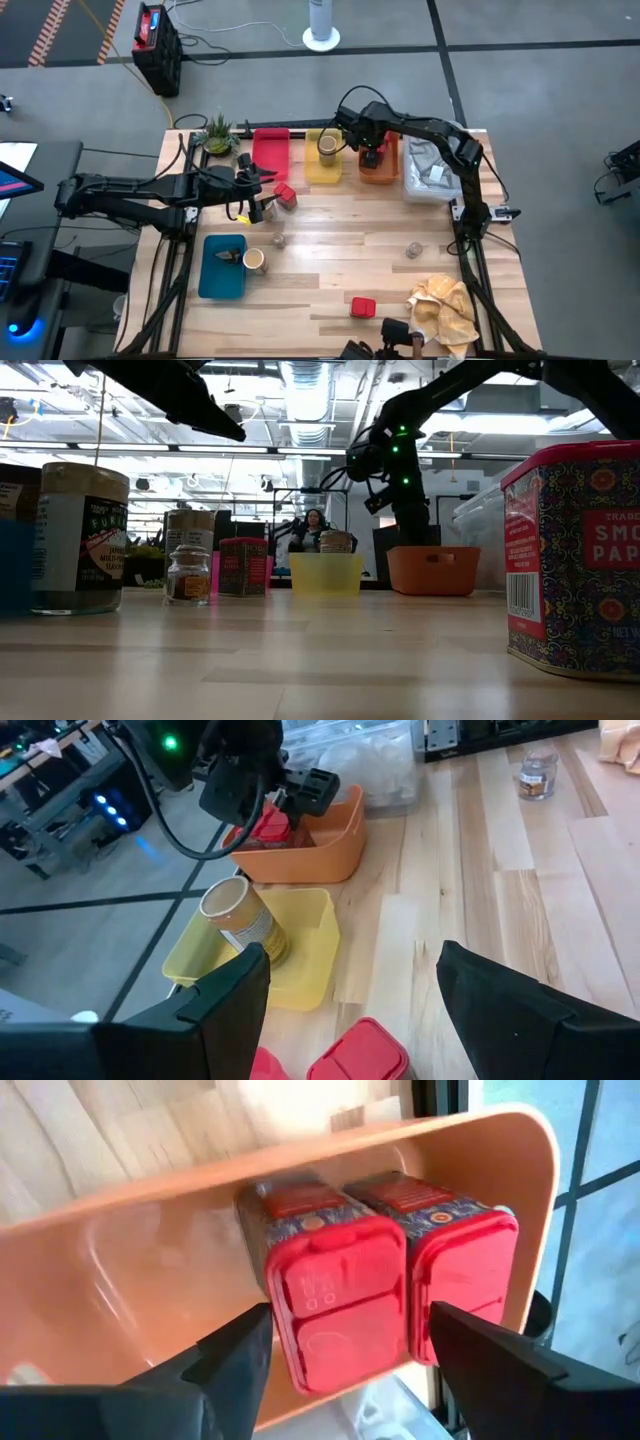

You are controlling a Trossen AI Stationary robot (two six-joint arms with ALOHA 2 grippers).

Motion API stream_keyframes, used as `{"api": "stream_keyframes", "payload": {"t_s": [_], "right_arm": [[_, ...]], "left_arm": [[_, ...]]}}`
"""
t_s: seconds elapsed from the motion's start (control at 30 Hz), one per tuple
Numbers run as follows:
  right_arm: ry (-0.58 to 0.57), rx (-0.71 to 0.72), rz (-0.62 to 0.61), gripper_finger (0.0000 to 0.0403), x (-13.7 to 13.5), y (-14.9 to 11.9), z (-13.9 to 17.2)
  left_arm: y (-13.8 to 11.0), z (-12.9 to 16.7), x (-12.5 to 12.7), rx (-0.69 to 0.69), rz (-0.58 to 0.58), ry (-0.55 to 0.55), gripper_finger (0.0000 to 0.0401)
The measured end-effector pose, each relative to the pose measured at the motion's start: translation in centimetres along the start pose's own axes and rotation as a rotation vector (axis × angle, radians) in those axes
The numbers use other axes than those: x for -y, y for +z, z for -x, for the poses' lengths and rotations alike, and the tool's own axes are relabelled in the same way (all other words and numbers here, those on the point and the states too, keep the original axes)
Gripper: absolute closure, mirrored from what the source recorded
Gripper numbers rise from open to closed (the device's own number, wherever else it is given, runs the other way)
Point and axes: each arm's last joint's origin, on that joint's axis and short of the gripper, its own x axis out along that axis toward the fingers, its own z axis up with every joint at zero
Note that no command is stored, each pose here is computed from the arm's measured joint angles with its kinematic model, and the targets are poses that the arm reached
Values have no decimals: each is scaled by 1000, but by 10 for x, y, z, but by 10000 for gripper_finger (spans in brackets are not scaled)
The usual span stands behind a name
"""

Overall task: Sort spices by type
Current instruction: Put the red seasoning can into the orange bin

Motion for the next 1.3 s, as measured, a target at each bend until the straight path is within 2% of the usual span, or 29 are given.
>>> {"api": "stream_keyframes", "payload": {"t_s": [0.13,0.27,0.43,0.53,0.7,0.87,1.07,1.3], "right_arm": [[4,-12,5,94,0,-3,2],[-3,6,-8,93,2,-12,18],[-17,122,-83,93,-4,-27,60],[51,247,-122,93,-24,-37,95],[133,442,-68,92,-87,-49,151],[214,511,-10,92,-166,-64,184],[304,536,38,92,-258,-86,200],[393,526,7,92,-341,-104,196]], "left_arm": [[-1,0,1,-12,-5,-4,124],[-1,0,1,-13,-5,-5,124],[-1,0,1,-13,-4,-6,124],[-2,0,1,-17,-3,-10,124],[-2,0,1,-19,-3,-10,124],[-5,0,1,-44,4,-16,124],[-6,0,2,-59,27,-20,124],[-4,1,4,-41,47,-30,124]]}}
